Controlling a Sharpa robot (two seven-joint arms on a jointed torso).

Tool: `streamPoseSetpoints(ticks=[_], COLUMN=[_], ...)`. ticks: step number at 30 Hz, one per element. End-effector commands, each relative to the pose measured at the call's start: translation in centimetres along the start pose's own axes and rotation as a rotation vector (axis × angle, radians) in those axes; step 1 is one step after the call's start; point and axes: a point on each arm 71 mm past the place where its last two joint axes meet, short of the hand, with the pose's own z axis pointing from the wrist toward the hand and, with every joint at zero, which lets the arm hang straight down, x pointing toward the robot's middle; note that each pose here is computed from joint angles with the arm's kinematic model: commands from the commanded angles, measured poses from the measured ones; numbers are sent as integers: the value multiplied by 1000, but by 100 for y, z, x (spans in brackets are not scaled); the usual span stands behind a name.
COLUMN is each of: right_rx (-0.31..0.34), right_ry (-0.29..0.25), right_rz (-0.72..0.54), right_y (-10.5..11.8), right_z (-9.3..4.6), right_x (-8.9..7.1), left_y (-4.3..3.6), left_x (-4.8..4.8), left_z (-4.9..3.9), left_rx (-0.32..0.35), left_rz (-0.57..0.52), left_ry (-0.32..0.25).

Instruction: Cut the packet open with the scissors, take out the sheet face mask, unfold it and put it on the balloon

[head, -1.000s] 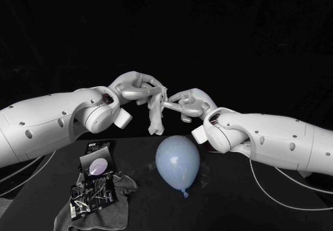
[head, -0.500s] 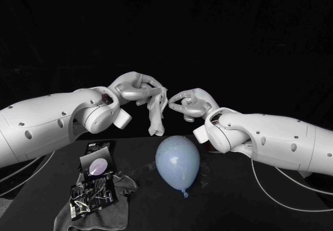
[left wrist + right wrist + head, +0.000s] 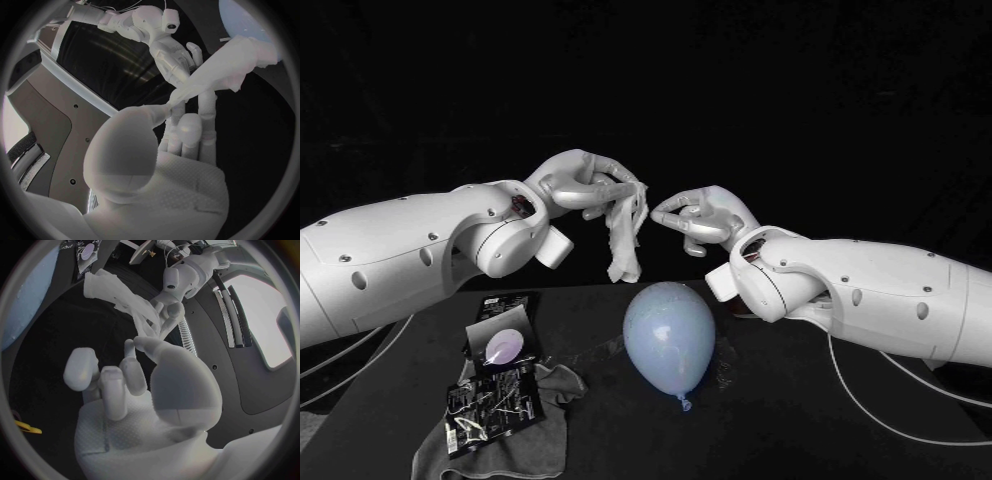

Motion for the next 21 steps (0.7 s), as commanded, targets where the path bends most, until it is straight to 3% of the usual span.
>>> streamPoseSetpoints(ticks=[1,12,21], right_rx=[15,85,99], right_ry=[41,23,11], right_rz=[-15,-14,-12], right_y=[10,-9,-3], right_z=[-53,-64,-2], right_x=[40,108,191], left_y=[-13,-11,-14], left_x=[6,17,30], left_z=[2,6,10], left_rx=[6,5,5], left_rz=[5,10,10], left_ry=[8,11,14])
